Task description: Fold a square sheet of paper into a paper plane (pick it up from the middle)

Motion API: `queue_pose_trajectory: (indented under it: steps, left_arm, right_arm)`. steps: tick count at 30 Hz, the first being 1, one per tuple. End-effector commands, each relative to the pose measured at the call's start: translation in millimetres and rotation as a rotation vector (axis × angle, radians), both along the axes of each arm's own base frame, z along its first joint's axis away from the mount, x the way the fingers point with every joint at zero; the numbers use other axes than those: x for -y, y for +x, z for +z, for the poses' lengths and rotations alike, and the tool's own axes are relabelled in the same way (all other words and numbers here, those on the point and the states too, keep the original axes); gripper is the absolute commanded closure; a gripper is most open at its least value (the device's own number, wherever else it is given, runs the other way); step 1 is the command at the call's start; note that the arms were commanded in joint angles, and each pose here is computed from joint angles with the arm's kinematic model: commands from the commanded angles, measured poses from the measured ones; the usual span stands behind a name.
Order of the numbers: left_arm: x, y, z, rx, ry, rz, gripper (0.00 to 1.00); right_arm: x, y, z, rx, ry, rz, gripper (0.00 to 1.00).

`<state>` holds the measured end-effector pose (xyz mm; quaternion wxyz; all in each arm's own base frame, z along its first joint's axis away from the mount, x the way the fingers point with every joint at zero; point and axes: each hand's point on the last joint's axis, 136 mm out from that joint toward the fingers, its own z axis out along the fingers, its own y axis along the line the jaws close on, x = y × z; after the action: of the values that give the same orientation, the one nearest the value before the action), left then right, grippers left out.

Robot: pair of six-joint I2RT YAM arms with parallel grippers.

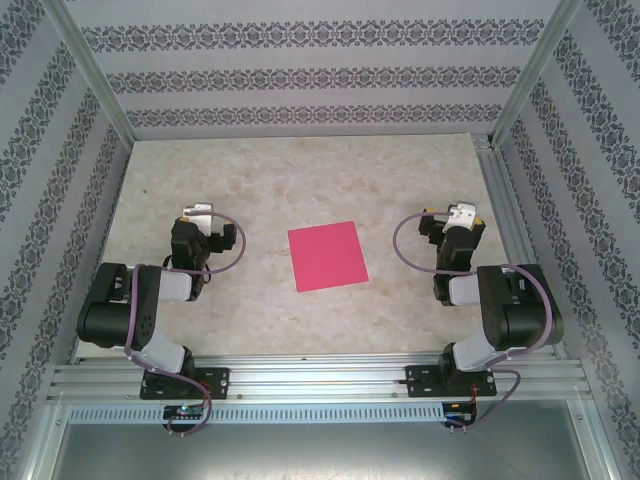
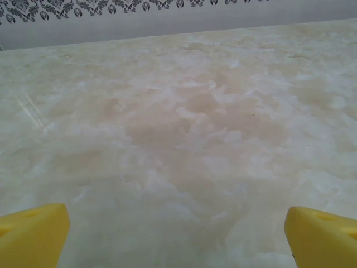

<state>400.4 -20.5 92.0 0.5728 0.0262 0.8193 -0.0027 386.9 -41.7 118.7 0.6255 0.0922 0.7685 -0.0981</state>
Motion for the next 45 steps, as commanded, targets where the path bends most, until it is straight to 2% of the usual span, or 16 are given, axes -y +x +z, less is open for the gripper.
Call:
queue_pose_trajectory:
  steps: [1, 10, 13, 20, 22, 24, 27, 29, 32, 34, 37, 39, 41, 45]
  left_arm:
    - [-0.2, 6.7, 10.5, 0.031, 0.002, -0.011, 0.00]
    - [-0.3, 6.9, 10.6, 0.031, 0.002, -0.010, 0.00]
    - [-0.2, 6.6, 10.3, 0.030, 0.002, -0.011, 0.00]
    - [0.0, 6.0, 12.9, 0.040, 0.002, -0.012, 0.00]
    - [-3.8, 6.0, 23.3, 0.022, -0.002, 0.013, 0.00]
    - [-12.8, 6.2, 34.8, -0.029, -0.019, 0.072, 0.00]
    - [-8.5, -1.8, 57.8, -0.022, -0.082, 0.064, 0.00]
    - [-12.4, -9.5, 74.7, -0.005, -0.167, 0.116, 0.00]
    - [0.1, -16.4, 92.4, -0.015, -0.287, 0.080, 0.00]
    - [5.7, -18.4, 96.7, -0.042, -0.382, 0.084, 0.00]
    - [25.5, -17.5, 100.1, -0.098, -0.505, 0.018, 0.00]
    - [45.7, -16.7, 100.8, -0.121, -0.595, -0.061, 0.00]
    - [59.4, -18.4, 93.9, -0.147, -0.651, -0.092, 0.00]
    - [70.8, -25.6, 81.5, -0.186, -0.638, -0.104, 0.00]
  right_arm:
    - [-2.1, 3.3, 9.7, 0.040, 0.000, -0.001, 0.02]
    - [-5.8, 6.2, 6.0, 0.021, 0.017, 0.043, 0.02]
    - [-15.0, 8.6, 6.4, 0.021, 0.021, 0.114, 0.02]
    - [-15.7, 8.2, 6.8, 0.019, 0.020, 0.115, 0.02]
    - [-25.2, 7.3, 14.3, 0.030, 0.005, 0.167, 0.02]
    - [-23.4, 12.1, 25.1, 0.017, 0.004, 0.149, 0.02]
    - [-26.3, 18.8, 31.7, -0.162, 0.075, 0.149, 0.02]
    - [-33.9, 18.7, 37.1, -0.291, 0.200, 0.142, 0.02]
    - [-72.4, 16.3, 41.7, -0.456, 0.350, 0.259, 0.03]
    - [-114.4, 10.2, 41.2, -0.589, 0.384, 0.384, 0.02]
    - [-169.4, 1.3, 35.7, -0.742, 0.360, 0.431, 0.02]
    - [-206.6, -5.0, 27.2, -0.840, 0.358, 0.475, 0.08]
    - [-232.4, -6.2, 21.4, -0.876, 0.288, 0.442, 0.08]
    - [-275.6, -11.2, 5.1, -0.941, 0.199, 0.455, 0.08]
